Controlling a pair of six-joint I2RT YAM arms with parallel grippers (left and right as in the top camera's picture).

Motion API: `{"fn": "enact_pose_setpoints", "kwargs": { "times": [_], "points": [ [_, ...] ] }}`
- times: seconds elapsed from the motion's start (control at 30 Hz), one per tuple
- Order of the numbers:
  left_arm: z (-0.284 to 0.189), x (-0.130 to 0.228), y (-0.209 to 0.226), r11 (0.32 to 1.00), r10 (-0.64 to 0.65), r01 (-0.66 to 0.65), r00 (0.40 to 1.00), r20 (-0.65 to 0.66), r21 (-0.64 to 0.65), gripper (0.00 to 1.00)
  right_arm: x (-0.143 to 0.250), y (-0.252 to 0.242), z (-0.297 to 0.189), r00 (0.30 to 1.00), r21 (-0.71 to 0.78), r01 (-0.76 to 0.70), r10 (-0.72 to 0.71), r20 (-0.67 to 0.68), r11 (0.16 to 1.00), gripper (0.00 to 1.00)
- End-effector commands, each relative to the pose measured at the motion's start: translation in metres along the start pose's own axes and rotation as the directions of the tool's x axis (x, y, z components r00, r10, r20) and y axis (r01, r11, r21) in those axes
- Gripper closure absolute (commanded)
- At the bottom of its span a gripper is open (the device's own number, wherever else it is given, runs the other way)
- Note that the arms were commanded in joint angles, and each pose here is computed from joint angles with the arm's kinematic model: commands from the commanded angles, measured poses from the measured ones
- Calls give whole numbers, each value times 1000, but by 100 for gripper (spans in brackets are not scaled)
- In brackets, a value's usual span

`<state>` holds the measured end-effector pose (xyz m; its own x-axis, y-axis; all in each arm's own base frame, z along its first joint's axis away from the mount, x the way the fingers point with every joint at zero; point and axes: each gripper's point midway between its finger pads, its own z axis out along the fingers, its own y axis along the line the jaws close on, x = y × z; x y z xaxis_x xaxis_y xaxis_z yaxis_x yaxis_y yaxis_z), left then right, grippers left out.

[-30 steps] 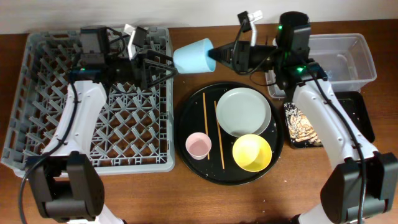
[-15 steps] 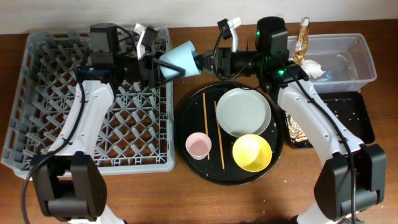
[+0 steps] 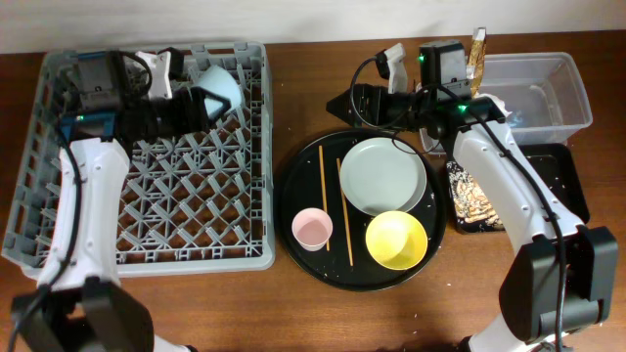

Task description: Sort waste into correct bins and load items into the dishwasher rack

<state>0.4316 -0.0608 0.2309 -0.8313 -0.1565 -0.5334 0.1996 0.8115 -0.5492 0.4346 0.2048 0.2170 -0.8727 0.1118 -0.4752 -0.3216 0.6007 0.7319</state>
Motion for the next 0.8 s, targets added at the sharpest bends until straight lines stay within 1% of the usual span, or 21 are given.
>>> {"fn": "enact_pose_setpoints", "kwargs": {
  "times": [0.0, 0.03, 0.07, 0.1, 0.17, 0.23, 0.3, 0.37, 0.53, 0.67, 0.7, 0.77],
  "points": [
    [-50, 9, 3, 935, 65, -80, 996, -54, -346, 47, -2, -5, 0, 1000, 37, 19, -19, 10, 999, 1],
    [-54, 20, 1, 927, 49, -82, 994, -98, -366, 47, 1, -8, -1, 1000, 48, 7, -7, 1, 999, 1],
    [-54, 38, -6, 927, 25, -86, 985, -168, -366, 46, 4, -9, -1, 1000, 52, -3, 4, -9, 999, 2],
    [-50, 63, -15, 931, 1, -97, 965, -262, -353, 47, 7, -10, -1, 1000, 56, -2, 3, -21, 998, 2],
    [-44, 91, -22, 925, -16, -129, 927, -374, -357, 47, 13, -13, -1, 999, 69, 8, -5, -43, 998, 2],
    [-40, 118, -12, 885, -72, -165, 876, -477, -436, 46, 19, -24, -2, 998, 127, -19, 27, -57, 992, 1],
    [-25, 133, -9, 884, -88, -185, 836, -541, -429, 46, 22, -29, -3, 997, 153, -30, 40, -63, 988, 1],
    [-8, 148, 4, 878, -144, -160, 810, -569, -451, 47, 26, -30, -4, 996, 157, -33, 46, -75, 987, 2],
    [20, 168, 24, 877, -185, -154, 766, -615, -456, 46, 27, -30, -4, 996, 160, -38, 51, -80, 986, 2],
    [25, 179, 30, 873, -208, -157, 737, -644, -461, 45, 27, -30, -4, 995, 159, -38, 52, -80, 986, 2],
    [26, 180, 31, 873, -209, -157, 735, -645, -462, 41, 27, -30, -4, 995, 160, -38, 51, -80, 986, 2],
    [25, 180, 31, 873, -210, -157, 734, -646, -462, 26, 29, -30, -4, 995, 161, -43, 58, -85, 986, 1]
  ]
}}
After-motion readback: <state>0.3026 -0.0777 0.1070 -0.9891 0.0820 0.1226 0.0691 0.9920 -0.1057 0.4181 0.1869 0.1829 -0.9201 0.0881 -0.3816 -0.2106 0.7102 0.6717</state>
